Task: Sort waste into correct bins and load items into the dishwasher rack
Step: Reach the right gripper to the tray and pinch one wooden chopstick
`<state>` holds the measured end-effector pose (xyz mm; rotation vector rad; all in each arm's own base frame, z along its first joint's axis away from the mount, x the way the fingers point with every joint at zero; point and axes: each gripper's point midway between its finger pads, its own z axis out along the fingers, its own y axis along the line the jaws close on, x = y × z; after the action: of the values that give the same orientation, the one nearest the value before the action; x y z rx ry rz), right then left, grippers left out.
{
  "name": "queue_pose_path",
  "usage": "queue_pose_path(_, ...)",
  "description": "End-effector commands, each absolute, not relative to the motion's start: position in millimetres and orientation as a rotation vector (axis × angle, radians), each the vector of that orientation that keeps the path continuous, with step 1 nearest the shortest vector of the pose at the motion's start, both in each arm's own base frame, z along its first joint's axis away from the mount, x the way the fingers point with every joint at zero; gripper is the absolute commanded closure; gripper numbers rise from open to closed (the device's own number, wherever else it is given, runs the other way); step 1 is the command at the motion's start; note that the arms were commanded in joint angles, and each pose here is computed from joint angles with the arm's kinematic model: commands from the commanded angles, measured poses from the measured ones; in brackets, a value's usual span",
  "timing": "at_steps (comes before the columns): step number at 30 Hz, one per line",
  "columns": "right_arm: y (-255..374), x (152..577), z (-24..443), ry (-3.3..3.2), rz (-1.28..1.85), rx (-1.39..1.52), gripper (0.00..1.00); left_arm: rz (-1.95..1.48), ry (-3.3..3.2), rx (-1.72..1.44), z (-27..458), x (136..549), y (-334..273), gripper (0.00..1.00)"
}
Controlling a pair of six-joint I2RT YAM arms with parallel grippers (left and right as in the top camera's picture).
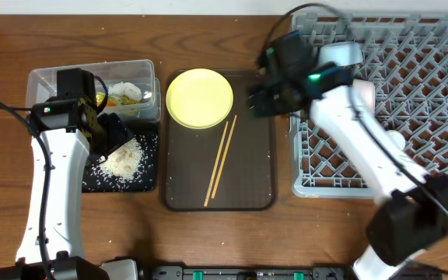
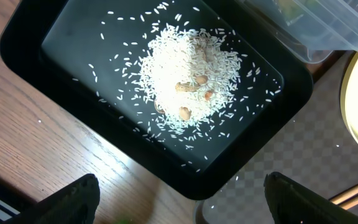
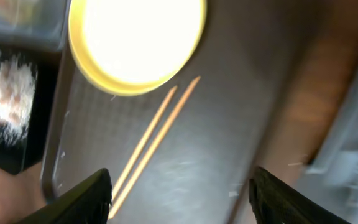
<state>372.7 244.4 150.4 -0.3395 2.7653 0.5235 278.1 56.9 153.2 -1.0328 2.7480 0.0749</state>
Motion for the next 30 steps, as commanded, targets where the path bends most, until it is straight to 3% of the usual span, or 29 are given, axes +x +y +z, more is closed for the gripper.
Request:
queue_pose_path(1, 273.6, 351.6, 118.1, 2.889, 0.559, -0.289, 0.32, 0.112, 2.749, -1.028, 153.9, 275.2, 61.8, 0.12)
queue_pose_path(14, 302.6, 297.5, 16.4, 3.110, 0.144, -0.213, 0.41, 0.112, 2.749, -1.029, 153.9, 275.2, 61.8, 0.13)
queue_pose_path(30, 290.7, 285.4, -2.0, 3.112, -0.072, -0.210, 0.42, 0.112, 2.750, -1.029, 153.8, 275.1, 61.7, 0.13)
